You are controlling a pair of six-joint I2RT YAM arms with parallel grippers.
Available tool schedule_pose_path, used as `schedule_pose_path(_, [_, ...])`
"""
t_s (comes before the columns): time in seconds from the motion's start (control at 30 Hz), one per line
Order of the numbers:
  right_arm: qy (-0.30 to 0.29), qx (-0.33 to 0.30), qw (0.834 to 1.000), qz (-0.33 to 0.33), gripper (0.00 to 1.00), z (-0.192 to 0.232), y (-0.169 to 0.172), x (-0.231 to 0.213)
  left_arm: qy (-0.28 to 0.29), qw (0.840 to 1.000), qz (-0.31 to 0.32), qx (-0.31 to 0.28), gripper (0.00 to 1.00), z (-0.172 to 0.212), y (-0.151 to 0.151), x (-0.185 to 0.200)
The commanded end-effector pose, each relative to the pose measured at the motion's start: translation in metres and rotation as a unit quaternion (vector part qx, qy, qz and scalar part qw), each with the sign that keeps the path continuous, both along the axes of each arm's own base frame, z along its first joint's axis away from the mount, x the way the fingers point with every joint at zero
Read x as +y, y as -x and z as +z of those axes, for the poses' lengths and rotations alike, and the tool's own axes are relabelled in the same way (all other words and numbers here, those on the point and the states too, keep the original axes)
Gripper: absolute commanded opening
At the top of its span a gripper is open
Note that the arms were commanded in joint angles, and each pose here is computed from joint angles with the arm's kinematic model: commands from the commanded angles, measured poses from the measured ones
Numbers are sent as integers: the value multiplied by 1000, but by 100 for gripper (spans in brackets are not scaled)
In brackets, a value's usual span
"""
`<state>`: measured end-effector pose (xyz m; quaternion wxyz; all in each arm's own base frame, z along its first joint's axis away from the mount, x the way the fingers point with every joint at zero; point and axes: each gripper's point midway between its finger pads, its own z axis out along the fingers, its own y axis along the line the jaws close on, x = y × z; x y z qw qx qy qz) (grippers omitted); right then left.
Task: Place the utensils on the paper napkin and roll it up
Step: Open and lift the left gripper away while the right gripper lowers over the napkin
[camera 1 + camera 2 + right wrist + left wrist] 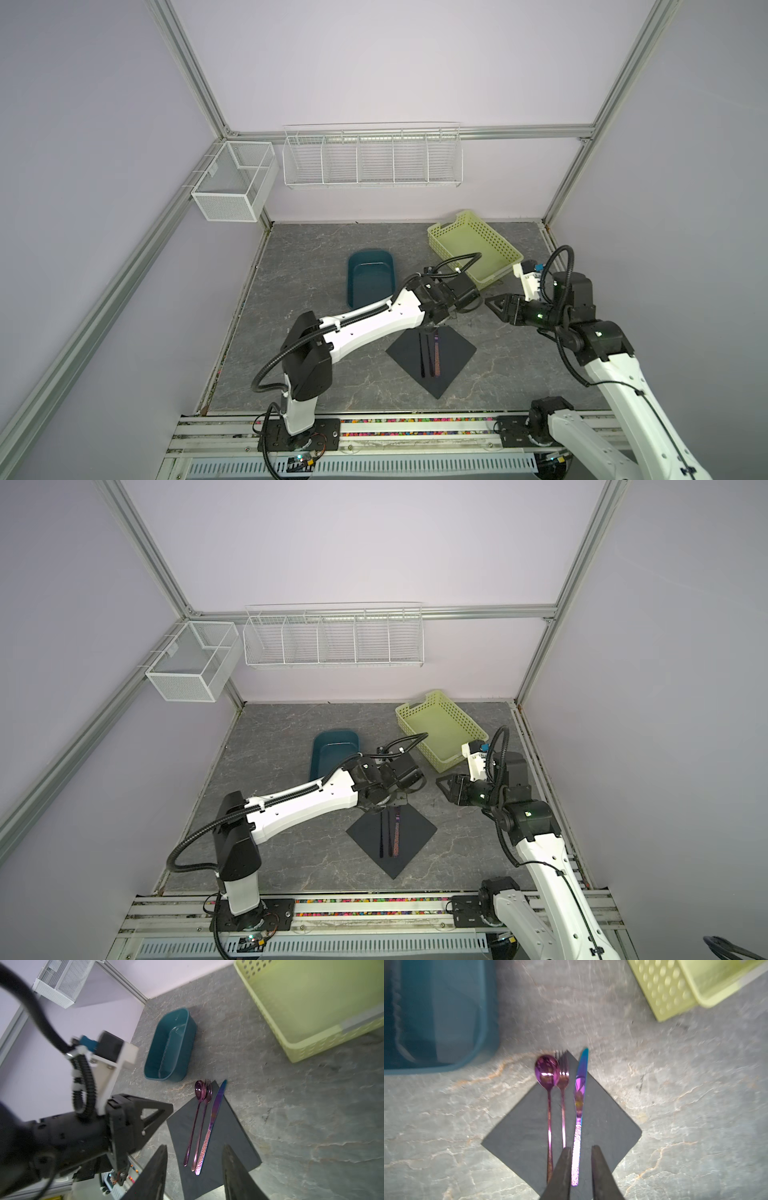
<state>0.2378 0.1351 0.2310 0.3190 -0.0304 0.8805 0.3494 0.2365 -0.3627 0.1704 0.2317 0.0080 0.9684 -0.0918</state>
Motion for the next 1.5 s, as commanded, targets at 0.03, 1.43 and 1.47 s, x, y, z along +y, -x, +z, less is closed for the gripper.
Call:
schedule_pose_path(0.03, [-35,70,997,18,46,-22,5,25,-13,1000,-11,-22,19,13,-16,35])
schedule_pose_path(1.43, [58,306,947,79,59,-181,8,126,-86,991,-56,-91,18,15,-73,223])
schedule_pose_path(1.47, [58,308,946,80,59,-183,8,127,-88,990,-54,-92,18,15,-73,224])
